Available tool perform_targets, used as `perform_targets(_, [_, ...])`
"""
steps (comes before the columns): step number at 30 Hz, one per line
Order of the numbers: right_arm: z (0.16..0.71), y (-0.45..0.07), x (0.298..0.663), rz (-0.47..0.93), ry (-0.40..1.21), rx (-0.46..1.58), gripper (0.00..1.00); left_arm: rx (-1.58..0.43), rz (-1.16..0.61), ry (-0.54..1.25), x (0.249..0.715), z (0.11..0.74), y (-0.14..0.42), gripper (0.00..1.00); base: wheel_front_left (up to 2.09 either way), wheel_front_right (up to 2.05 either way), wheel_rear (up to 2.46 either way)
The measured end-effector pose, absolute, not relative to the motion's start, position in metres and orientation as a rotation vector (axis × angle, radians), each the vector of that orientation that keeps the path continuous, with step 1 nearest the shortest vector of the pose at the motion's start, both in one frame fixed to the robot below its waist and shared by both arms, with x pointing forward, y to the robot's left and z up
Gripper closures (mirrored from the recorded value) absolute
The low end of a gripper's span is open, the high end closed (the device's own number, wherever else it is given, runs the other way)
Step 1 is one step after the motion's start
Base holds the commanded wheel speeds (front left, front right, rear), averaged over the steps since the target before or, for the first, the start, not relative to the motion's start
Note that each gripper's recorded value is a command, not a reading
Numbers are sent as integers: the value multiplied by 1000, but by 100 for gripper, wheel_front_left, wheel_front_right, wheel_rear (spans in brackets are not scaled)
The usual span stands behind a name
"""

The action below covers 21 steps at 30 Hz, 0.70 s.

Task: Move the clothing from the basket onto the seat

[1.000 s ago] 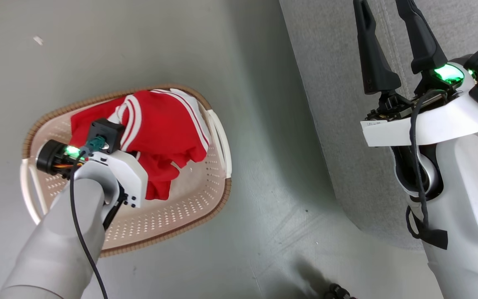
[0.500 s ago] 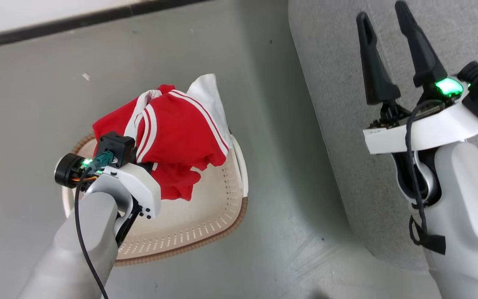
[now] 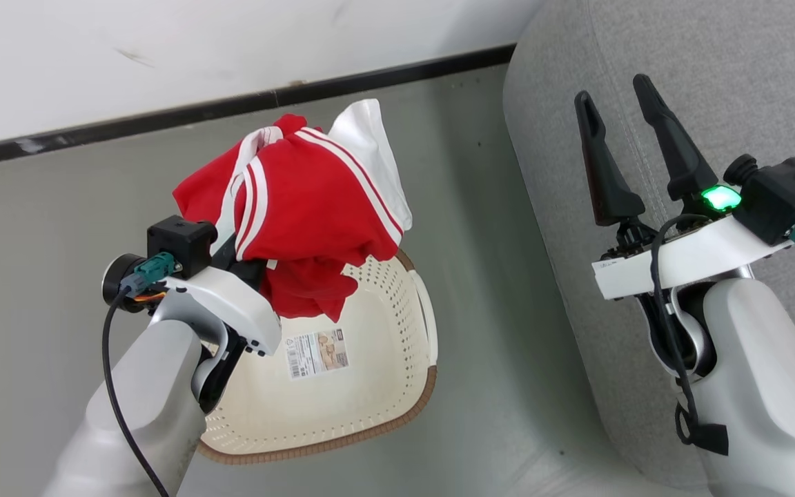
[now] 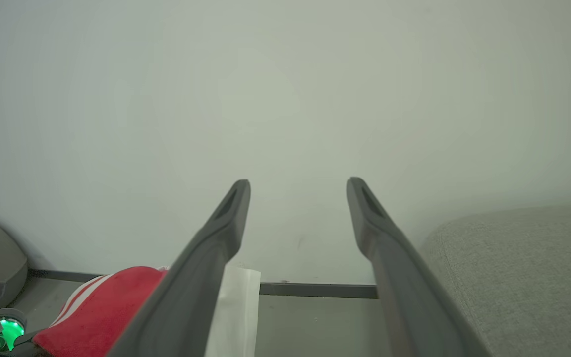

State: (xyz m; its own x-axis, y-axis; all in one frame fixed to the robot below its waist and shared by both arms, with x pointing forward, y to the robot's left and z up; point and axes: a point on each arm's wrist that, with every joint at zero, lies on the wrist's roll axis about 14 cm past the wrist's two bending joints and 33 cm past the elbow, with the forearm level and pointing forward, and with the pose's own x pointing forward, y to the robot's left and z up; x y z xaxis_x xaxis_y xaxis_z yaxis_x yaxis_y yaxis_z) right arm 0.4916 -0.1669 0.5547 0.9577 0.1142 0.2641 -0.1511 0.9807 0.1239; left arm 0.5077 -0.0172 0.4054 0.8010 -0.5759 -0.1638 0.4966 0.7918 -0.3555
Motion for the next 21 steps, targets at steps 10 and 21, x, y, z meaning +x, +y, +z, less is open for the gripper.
perform_targets(10, [561,-156,469,159,-254,163,0,-306,-574,120,504,470,-1,100,0,0,0])
perform_targets(21, [559,-126,443,239,-223,186,0,-310,-578,-8,491,530,9,100,0,0,0])
